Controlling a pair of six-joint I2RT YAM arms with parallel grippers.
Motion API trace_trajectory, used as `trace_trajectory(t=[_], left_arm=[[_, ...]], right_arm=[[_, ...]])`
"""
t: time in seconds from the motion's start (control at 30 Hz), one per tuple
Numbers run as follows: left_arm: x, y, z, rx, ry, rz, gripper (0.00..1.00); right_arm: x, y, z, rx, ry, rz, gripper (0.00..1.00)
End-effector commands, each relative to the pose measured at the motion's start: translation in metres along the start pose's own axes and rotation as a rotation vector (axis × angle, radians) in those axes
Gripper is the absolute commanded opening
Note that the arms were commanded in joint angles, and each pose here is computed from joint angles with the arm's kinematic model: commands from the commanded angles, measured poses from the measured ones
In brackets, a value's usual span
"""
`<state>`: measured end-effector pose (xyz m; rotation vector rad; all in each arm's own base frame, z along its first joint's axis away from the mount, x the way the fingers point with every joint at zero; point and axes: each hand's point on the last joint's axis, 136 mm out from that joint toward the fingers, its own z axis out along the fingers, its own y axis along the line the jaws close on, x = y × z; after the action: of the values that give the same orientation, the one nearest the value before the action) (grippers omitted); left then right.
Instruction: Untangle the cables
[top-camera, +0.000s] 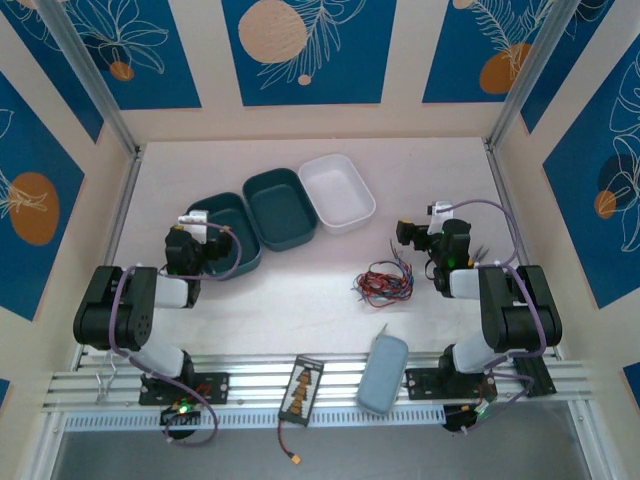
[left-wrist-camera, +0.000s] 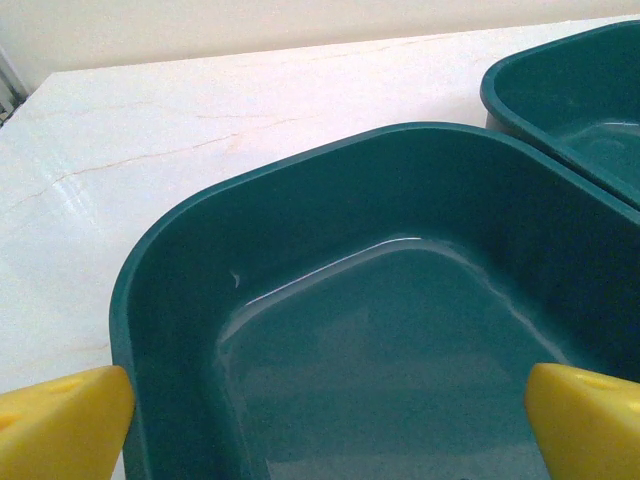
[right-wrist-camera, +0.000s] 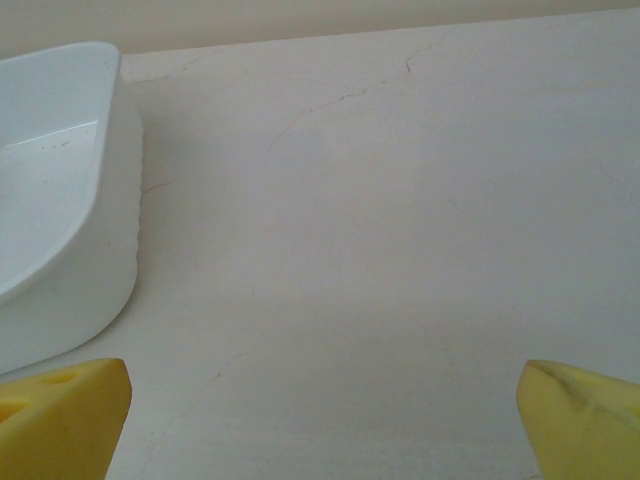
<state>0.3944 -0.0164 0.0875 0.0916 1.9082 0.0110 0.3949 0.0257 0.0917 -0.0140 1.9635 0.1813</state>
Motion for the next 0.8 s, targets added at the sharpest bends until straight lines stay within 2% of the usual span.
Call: trace_trajectory(t=[0.0,0.33,0.6,0.77], left_arm=[[-0.006,0.0,0.0,-0.004,-0.013,-0.007,1.0],[-0.009,-0.002,-0.003,0.006,-0.023,-0.005,1.0],[-0.043,0.004,-0.031,-0.018,-0.067,-0.008,1.0],[-0.078,0.007,-0.055,-0.026,-0.156,-0.018,1.0]], right_arm=[[-0.002,-0.002,0.001,0.012,-0.014,0.003,0.99],[-0.003,-0.001,0.001,0.001,-0.008,0.005,0.99],[-0.03,-0.007,-0.005,0.057,0.051,0.03,0.99],[-0.049,-0.005,-0.024,0.072,0.01,0.04,0.99]])
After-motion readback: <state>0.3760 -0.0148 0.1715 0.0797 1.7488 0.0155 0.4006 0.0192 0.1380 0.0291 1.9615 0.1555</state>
